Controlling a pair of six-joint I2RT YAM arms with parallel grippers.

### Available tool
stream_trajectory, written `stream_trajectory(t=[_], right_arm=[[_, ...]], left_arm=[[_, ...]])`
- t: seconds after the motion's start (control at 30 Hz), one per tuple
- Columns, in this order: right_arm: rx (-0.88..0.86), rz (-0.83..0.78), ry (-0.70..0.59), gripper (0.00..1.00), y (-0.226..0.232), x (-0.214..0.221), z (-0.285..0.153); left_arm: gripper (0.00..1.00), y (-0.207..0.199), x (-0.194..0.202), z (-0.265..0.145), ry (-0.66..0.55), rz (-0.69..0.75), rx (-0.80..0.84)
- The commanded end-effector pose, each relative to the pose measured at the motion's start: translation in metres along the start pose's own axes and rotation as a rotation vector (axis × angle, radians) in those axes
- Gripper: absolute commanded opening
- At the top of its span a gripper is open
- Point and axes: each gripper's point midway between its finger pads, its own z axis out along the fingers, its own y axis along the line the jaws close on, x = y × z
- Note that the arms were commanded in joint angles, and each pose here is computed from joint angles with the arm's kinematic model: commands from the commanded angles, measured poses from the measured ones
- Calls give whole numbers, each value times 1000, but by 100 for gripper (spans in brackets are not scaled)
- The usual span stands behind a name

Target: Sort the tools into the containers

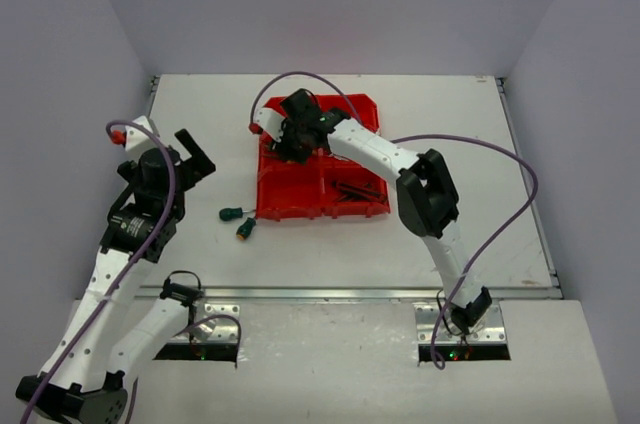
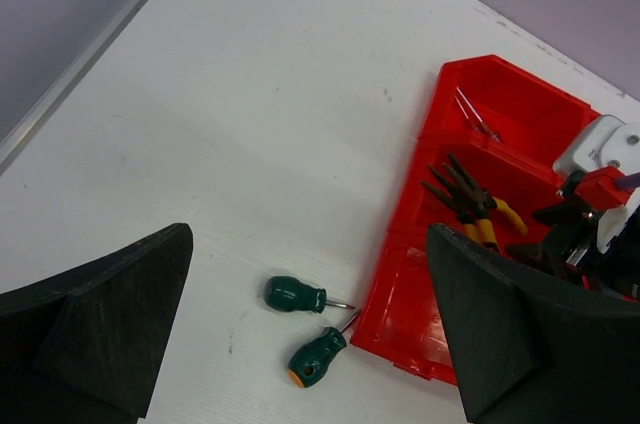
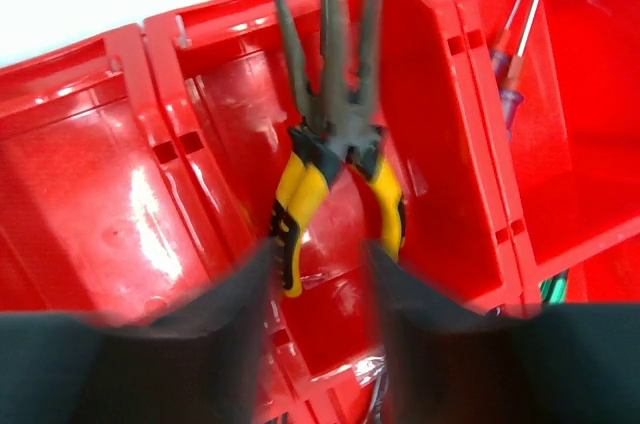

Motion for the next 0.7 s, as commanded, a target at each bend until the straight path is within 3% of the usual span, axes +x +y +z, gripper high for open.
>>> stream_trajectory(t=[0.0, 0.03, 0.13, 0.2, 0.27, 0.33, 0.43, 0.53, 0.6, 0.67], right_arm=[[84, -2, -68, 62, -20, -18, -35], [94, 4, -67, 69, -21, -18, -38], [116, 42, -103, 77, -25, -29, -58], [155, 84, -168, 99, -33, -47, -88], [169, 160, -227, 99, -34, -59, -112], [210, 256, -378, 99, -35, -85, -166], [109, 436, -531, 99, -3, -94, -211], [-11, 483, -560, 99, 36, -74, -221], [-14, 508, -547, 99, 51, -52, -228], [73, 576, -495, 99, 52, -18, -228]], left_arm=[[100, -1, -5, 3, -23, -17, -1], [100, -1, -5, 4, -21, -18, -5], [100, -2, 3, 9, 5, -41, -23], [100, -3, 16, 14, 77, -53, -50], [100, -7, 30, 16, 156, -118, -79], [100, -10, 61, 23, 286, -169, -131], [100, 8, 96, 22, 420, -202, -306], [100, 5, 113, 25, 512, -220, -367], [100, 2, 142, 25, 632, -203, -384], [100, 17, 170, 14, 718, -235, -500]])
